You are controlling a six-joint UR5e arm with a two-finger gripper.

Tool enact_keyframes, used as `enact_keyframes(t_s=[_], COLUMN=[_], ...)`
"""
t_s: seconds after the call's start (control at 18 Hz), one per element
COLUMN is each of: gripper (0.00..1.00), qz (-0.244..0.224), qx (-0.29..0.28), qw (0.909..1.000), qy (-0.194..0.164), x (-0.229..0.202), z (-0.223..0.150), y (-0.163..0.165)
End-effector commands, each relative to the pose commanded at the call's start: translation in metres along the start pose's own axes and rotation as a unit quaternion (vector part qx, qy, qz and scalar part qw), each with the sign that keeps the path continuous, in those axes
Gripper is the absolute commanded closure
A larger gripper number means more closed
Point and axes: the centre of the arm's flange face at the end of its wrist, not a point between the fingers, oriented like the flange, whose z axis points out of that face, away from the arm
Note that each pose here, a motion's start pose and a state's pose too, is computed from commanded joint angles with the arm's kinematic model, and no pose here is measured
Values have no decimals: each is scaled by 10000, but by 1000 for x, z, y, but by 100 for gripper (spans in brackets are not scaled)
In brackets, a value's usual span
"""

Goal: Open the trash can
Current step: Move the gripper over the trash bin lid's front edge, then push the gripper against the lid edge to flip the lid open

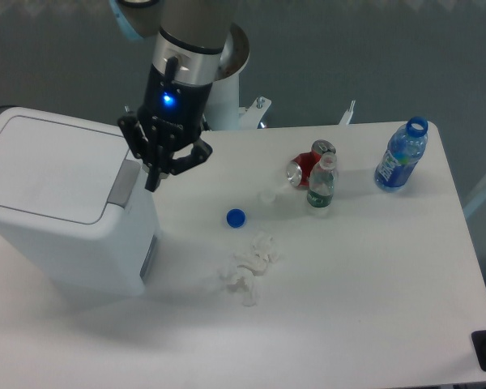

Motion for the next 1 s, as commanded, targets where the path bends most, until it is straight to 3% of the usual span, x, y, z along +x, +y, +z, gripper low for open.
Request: enact_keyframes(t_s=[1.0], gripper=[100], qz=[1], qx=[-50], qw=[10000], qy=[69], x=[5], z=[9], y=[2])
